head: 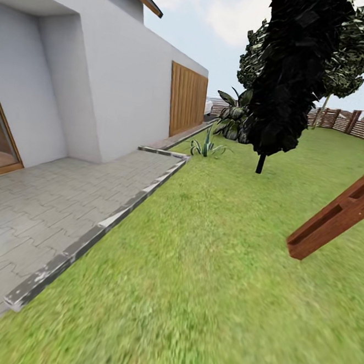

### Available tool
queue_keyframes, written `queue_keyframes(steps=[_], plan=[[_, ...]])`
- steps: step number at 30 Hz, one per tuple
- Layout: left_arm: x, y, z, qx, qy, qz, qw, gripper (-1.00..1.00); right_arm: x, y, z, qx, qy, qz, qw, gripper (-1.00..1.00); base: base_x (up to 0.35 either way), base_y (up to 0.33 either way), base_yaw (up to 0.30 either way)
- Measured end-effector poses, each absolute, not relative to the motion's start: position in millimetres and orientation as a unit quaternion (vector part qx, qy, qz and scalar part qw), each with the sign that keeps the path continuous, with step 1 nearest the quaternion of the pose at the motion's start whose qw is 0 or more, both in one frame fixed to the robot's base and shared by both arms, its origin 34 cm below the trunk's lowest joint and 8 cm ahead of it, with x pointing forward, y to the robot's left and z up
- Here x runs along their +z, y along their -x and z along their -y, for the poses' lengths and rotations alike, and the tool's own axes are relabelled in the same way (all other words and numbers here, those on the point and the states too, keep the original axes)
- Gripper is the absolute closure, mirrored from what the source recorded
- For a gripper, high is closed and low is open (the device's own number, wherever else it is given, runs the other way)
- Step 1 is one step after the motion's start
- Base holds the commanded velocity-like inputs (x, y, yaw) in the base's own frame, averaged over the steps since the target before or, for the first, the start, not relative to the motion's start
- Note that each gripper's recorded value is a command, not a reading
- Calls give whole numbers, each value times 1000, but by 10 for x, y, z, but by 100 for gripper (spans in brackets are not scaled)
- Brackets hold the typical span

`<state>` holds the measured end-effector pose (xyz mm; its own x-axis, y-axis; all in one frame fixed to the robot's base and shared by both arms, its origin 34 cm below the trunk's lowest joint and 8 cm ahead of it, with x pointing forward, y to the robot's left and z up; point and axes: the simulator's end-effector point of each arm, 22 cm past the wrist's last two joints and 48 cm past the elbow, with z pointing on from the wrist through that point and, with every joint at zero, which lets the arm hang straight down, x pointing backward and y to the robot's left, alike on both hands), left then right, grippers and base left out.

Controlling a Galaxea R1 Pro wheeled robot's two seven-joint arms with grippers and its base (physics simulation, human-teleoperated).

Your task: Take the three Easter eggs out of the wicker basket on the lawn in the garden, then place them on the lawn next to a single tree (choose any tree) so that all three eggs are next to the same tree and none are left in the basket.

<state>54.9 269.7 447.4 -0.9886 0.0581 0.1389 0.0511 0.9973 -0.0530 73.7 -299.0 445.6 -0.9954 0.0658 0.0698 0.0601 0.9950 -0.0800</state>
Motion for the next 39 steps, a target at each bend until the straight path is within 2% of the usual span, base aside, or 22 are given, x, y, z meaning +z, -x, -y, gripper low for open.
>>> queue_keyframes(steps=[15, 39], plan=[[4473, -550, -2697, 25, 27, 997, 70, -100, 4456, -736, 2985, 39, 31, 998, 36, -100, 339, 0, -204], [4474, -550, -2697, 25, 27, 997, 70, -100, 4456, -732, 2984, 39, 30, 998, 37, -100, 338, 0, -8]])
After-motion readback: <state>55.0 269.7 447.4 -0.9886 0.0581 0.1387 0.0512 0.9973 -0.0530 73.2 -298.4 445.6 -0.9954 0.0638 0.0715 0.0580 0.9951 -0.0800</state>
